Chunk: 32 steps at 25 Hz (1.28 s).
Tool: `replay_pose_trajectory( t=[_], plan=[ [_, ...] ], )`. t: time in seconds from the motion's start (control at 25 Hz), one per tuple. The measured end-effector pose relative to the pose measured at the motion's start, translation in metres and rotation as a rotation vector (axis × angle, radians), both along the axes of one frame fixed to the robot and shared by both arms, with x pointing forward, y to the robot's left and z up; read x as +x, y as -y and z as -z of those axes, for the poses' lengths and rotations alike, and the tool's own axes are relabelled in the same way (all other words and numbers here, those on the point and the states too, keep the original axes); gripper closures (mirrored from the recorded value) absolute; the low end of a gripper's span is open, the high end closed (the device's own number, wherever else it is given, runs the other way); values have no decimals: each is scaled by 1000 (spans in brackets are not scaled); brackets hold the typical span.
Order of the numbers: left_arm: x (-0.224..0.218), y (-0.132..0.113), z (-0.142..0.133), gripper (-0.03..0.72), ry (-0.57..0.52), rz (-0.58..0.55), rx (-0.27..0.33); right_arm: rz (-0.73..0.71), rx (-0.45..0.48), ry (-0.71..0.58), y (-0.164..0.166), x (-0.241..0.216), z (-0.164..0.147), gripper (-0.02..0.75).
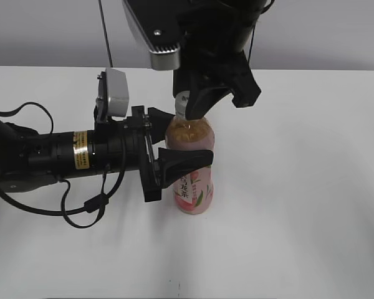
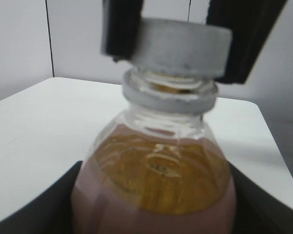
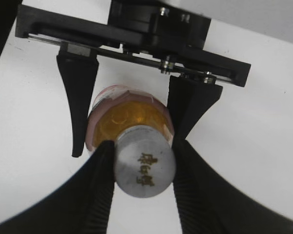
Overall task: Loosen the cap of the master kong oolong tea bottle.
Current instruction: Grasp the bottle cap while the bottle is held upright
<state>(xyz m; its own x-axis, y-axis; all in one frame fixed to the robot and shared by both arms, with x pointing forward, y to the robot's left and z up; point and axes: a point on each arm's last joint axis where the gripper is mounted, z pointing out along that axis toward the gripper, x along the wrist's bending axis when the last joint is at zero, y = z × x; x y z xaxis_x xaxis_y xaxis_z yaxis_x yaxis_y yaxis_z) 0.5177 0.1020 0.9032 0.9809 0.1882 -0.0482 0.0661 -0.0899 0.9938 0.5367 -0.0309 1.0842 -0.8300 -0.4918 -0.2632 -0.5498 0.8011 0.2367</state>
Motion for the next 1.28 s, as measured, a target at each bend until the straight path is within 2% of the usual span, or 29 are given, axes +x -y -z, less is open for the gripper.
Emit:
replay_pose_trajectory(
  t=[0.2, 0.76, 1.28],
  plan=[
    [0, 0, 0, 223, 2, 1, 1, -67, -8, 22, 0, 0, 0, 458],
    [0, 0, 0, 223, 9, 4, 6, -368, -35, 128, 0, -1, 0, 458],
    [0, 0, 0, 223, 10, 5, 7, -531, -48, 186, 0, -1, 0, 458]
  ],
)
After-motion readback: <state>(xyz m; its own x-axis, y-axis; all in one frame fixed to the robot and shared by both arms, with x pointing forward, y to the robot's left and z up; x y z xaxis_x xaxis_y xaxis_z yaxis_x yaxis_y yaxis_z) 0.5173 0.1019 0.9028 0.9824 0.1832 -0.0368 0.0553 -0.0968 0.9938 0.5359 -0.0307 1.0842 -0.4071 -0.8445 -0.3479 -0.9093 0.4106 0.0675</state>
